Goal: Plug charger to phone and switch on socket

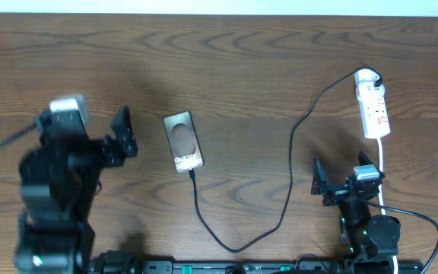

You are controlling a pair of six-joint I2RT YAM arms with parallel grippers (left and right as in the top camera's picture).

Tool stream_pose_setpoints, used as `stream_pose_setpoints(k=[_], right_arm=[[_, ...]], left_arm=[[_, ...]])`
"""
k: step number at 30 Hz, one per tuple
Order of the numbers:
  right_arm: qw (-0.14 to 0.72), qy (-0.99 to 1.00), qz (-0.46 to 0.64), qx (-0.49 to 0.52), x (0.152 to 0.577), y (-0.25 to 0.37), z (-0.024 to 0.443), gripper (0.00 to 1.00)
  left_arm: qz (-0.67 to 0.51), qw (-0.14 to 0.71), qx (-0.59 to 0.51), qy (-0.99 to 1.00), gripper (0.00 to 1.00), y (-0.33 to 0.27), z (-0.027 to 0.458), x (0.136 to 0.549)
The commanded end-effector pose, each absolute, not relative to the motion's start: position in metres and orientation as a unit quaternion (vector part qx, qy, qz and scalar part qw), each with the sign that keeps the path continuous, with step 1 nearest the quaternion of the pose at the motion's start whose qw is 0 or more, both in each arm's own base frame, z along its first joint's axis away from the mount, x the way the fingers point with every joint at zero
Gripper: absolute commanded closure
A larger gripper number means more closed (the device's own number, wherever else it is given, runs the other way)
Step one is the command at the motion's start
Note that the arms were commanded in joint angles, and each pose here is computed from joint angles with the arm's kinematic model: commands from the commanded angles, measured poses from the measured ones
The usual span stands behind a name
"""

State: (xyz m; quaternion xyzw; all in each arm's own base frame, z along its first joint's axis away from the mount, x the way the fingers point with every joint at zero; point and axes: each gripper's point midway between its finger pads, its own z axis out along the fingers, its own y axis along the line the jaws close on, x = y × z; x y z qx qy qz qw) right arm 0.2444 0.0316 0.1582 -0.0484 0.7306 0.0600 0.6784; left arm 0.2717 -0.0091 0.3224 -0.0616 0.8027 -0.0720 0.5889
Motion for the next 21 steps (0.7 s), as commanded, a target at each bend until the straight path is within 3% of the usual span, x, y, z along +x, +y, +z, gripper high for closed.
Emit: stream_pose_setpoints(k=[1,10,21], right_arm=[[0.679,0.730,0.063,-0.042,0.244,0.031,0.158,0.01],[0.679,0.730,0.063,-0.042,0.244,0.031,0.158,0.01],[0.679,0.730,0.063,-0.042,0.244,0.031,0.158,0.01]], left_arm=[[-0.046,0.618,-0.034,0.784,0.04,-0.006,0.293,0.265],[-0.051,0.683,0.007,0.729,0.04,-0.016,0.232,0.257],[-0.030,0.687,0.024,0.726,0.04,-0.014,0.170,0.248]])
